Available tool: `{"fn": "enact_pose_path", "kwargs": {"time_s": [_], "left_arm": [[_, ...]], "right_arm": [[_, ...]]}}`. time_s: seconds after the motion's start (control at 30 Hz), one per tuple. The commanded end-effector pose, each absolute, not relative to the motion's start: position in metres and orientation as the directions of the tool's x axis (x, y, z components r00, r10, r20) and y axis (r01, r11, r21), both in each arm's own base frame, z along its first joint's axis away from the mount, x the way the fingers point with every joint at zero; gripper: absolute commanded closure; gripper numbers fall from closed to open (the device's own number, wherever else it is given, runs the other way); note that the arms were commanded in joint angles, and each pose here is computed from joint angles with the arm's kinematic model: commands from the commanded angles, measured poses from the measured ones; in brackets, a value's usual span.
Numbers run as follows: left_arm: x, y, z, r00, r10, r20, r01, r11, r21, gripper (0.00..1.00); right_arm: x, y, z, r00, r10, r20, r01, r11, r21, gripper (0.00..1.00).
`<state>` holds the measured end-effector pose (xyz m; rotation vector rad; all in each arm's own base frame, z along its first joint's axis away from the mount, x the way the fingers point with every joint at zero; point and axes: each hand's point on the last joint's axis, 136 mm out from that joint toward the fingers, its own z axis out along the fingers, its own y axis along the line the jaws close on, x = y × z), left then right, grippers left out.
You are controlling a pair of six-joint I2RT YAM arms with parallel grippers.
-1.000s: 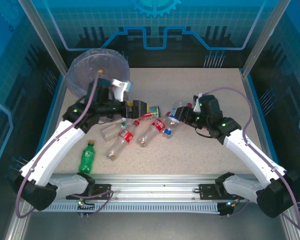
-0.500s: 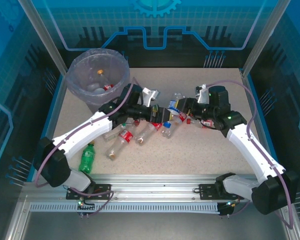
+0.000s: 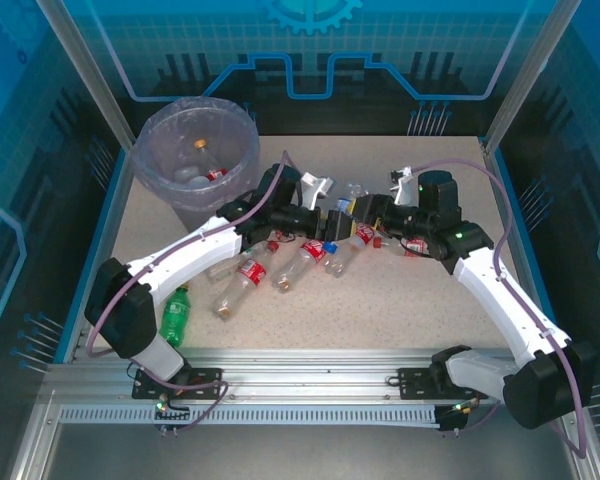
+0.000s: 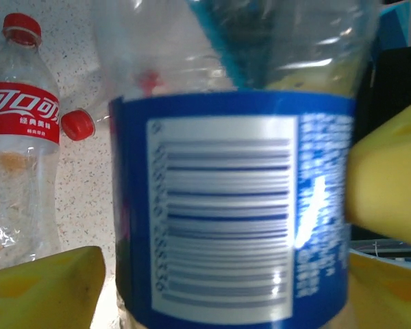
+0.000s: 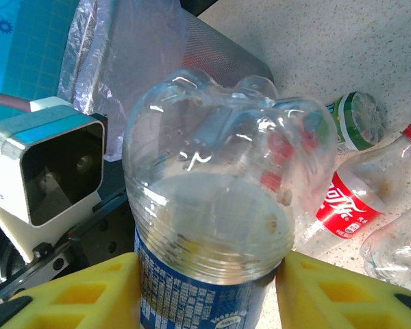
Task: Put the plastic bottles in the bin
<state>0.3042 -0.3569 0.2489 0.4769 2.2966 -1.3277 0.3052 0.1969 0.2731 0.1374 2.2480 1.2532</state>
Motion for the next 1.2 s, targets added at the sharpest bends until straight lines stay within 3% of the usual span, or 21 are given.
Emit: {"fn": "enact_pose_path", "kwargs": {"time_s": [0.0,0.33,0.63,0.9,1.17], "left_arm": [[0.304,-0.363,0.263,-0.829,0.078,-0.554,0.525,0.450,-0.722,0.24],[0.309,-0.360,0.266,-0.826,0.072,-0.559,0.523,0.464,-0.714,0.37],[0.322,-0.342,0.283,-0.802,0.046,-0.596,0.536,0.495,-0.683,0.42],[0.367,-0.236,0.374,-0.666,-0.107,-0.738,0.508,0.659,-0.554,0.48],[0.422,-0.080,0.406,-0.572,-0.316,-0.757,0.196,0.844,-0.500,0.55]], "right_arm": [[0.308,0.198,0.276,-0.840,0.343,-0.421,-0.188,0.545,0.817,0.48],[0.309,0.180,0.293,-0.816,0.367,-0.446,-0.191,0.558,0.808,0.20],[0.311,0.133,0.296,-0.764,0.439,-0.474,-0.119,0.625,0.771,0.16],[0.298,0.108,0.276,-0.757,0.439,-0.485,-0.050,0.700,0.712,0.16],[0.282,0.095,0.248,-0.787,0.396,-0.473,0.015,0.779,0.627,0.16]]}}
